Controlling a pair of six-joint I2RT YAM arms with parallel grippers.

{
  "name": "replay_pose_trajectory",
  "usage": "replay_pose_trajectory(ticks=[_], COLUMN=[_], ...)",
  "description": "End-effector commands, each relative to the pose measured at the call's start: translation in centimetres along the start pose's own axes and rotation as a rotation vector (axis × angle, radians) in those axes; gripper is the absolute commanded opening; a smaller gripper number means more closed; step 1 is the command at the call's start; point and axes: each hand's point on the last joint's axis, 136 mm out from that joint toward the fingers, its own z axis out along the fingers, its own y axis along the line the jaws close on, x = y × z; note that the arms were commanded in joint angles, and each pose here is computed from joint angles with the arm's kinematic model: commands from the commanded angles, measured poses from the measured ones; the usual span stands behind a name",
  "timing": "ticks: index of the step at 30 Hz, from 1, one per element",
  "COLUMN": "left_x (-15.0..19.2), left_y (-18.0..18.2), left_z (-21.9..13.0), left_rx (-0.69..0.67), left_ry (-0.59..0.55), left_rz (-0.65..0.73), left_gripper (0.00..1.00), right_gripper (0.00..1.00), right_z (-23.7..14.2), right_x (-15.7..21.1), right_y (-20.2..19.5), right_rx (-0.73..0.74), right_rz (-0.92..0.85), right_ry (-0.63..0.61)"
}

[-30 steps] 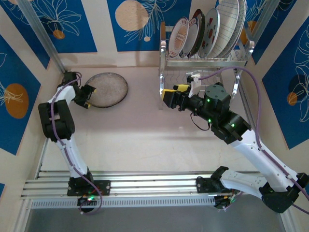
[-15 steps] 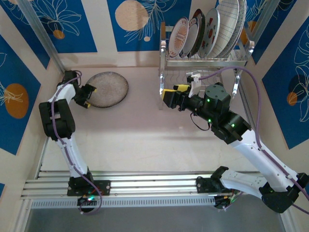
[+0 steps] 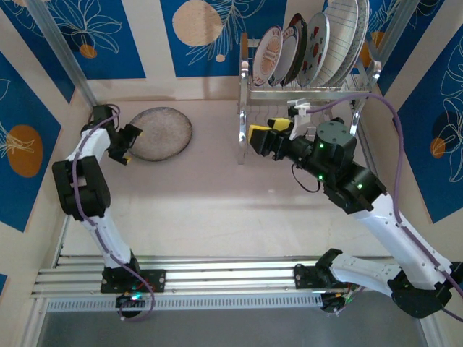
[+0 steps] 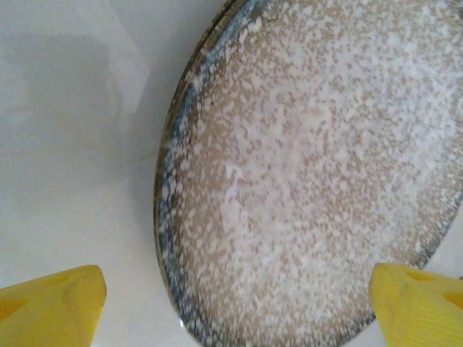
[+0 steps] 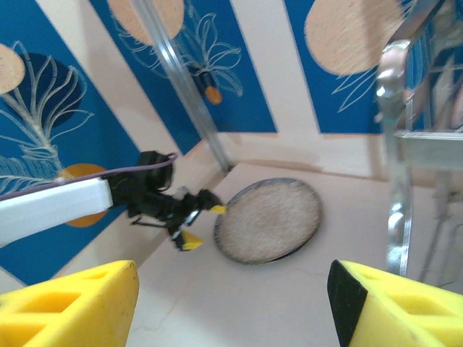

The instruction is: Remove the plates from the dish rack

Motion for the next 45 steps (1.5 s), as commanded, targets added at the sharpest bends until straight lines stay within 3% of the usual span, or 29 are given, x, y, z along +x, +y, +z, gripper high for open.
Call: replay_pose_trajectory(ticks=[1, 7, 12, 17, 22, 27, 31, 37, 45], left_x=[0.6, 2.6, 6.4, 13.3, 21.3, 26.9, 29.2, 30.0, 30.6], left_y=[-1.7, -6.5, -12.0, -17.4, -21.3, -21.9, -21.3, -20.2, -20.0], left_z=[-3.2, -8.7, -13.5, -18.1, -24.1, -31.9, -36.0, -37.5, -37.9], left_rx=[0.040, 0.178, 0.338, 0.531, 0.838, 1.112, 1.221, 1.263, 1.301], left_ry=[-0.048, -0.119, -0.159, -0.137, -0.095, -0.117, -0.116, -0.088, -0.061], left_rz=[0.021, 0.076, 0.187, 0.356, 0.558, 0.754, 0.841, 0.863, 0.863], left_gripper=[0.94, 0.95, 0.97, 0.97, 0.97, 0.96, 0.97, 0.97, 0.97], right_gripper=[0.71, 0.70, 0.69, 0.65, 0.60, 0.49, 0.40, 0.37, 0.43], right_z=[-2.0, -5.0, -7.7, -8.5, -7.5, -6.4, -5.7, -5.0, -4.0], right_x=[-4.0, -9.3, -11.8, -12.3, -12.3, -12.1, -11.8, -10.2, -9.3], right_y=[-1.6, -5.9, -11.1, -16.0, -20.3, -22.5, -23.2, -24.8, -26.1], right_rx=[0.145, 0.377, 0.520, 0.566, 0.554, 0.479, 0.371, 0.309, 0.285], right_rz=[-0.107, -0.186, -0.065, 0.096, 0.145, 0.050, -0.015, -0.113, -0.210], right_ry=[-0.089, -0.135, -0.160, -0.144, -0.132, -0.142, -0.158, -0.172, -0.204])
